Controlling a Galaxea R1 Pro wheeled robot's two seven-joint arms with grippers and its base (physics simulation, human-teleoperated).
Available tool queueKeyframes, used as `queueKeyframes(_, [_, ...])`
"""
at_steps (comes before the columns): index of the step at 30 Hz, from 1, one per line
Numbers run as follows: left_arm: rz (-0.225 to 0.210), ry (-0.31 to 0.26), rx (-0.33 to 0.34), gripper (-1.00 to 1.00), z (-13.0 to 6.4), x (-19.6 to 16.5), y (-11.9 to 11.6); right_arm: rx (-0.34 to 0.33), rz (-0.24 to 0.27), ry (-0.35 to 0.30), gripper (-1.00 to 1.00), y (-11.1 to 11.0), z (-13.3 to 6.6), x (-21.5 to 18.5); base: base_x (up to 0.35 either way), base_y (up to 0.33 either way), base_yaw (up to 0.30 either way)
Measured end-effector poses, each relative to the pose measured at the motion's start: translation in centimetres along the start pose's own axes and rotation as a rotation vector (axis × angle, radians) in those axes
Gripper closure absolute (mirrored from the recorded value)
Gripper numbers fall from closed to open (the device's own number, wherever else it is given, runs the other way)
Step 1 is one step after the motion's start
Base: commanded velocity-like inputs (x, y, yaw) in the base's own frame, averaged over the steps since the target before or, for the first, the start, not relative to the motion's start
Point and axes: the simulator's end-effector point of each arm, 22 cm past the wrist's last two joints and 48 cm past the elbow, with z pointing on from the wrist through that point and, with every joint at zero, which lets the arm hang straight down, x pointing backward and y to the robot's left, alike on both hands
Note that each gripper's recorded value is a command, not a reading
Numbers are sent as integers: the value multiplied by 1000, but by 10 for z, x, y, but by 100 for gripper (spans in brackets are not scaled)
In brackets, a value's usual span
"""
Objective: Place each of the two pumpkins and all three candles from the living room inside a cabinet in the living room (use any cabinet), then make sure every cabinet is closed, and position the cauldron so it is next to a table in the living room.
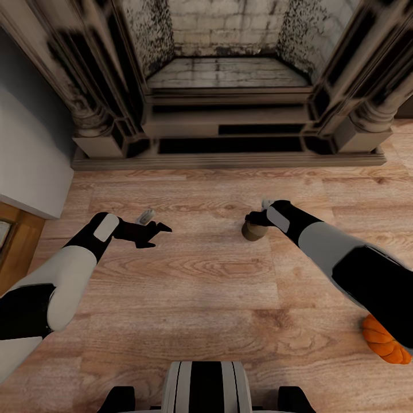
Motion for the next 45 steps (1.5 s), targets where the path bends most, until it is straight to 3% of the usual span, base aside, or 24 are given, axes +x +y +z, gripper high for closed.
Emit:
queueKeyframes(20, [0, 1, 3, -100, 1, 1, -2, 1, 0, 28, -100, -2, 7, 22, 0, 0, 0])
queueKeyframes(21, [1, 1, 3, -100, 1, 1, -2, 2, -1, 28, 100, -2, 7, 22, 0, 0, 0])
queueKeyframes(45, [-1, -1, 0, -100, 0, 0, 0, 8, -10, 36, 100, -4, 9, 28, 0, 0, 0])
